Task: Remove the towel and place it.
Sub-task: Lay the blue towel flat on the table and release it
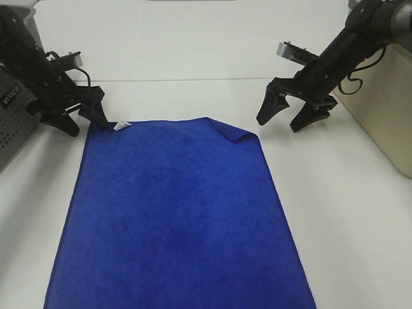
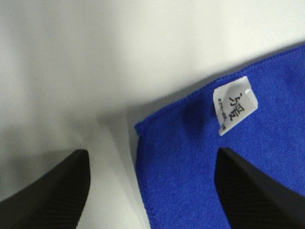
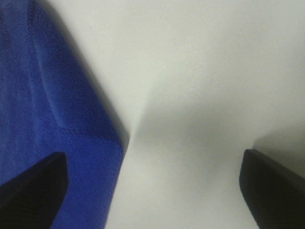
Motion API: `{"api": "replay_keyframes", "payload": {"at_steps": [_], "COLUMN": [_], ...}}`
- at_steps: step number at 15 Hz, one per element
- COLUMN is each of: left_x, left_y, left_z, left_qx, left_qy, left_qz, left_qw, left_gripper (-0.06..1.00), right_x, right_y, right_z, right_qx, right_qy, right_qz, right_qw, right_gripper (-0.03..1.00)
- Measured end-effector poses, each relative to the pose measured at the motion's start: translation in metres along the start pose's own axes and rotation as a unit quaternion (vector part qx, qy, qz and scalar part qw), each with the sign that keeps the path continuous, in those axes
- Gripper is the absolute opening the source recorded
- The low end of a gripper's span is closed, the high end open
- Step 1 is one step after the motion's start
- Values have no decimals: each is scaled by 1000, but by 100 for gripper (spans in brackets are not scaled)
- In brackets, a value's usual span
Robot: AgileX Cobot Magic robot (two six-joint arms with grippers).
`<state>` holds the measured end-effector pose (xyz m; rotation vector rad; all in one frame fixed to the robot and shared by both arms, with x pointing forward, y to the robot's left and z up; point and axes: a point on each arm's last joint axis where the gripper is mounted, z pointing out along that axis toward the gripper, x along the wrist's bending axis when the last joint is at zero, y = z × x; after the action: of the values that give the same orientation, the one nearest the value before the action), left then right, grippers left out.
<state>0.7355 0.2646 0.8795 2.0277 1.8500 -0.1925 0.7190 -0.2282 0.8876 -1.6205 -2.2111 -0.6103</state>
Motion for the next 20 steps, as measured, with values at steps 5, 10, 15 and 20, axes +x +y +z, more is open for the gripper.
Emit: {"api": "replay_keyframes", "payload": {"at_steps": [5, 10, 15, 20], "left_x": [0, 0, -1, -28], "left_y": [1, 1, 0, -1], "left_z": [2, 2, 2, 12], "left_qx": [-1, -3, 3, 13], "left_qy": [-3, -2, -5, -14], "left_qz": [-1, -1, 1, 25], "left_qw": [1000, 1000, 1000, 1000], "left_gripper": [69, 69, 69, 69], "right_x": [-1, 2, 29, 68], "right_y": [2, 2, 6, 14], "right_z": [6, 8, 30, 55], "right_qx": [-6, -1, 12, -7], "right_qy": [17, 13, 12, -7], "right_qz": [7, 1, -26, -73], "right_qw": [1000, 1000, 1000, 997], "right_gripper": [94, 94, 94, 94]}}
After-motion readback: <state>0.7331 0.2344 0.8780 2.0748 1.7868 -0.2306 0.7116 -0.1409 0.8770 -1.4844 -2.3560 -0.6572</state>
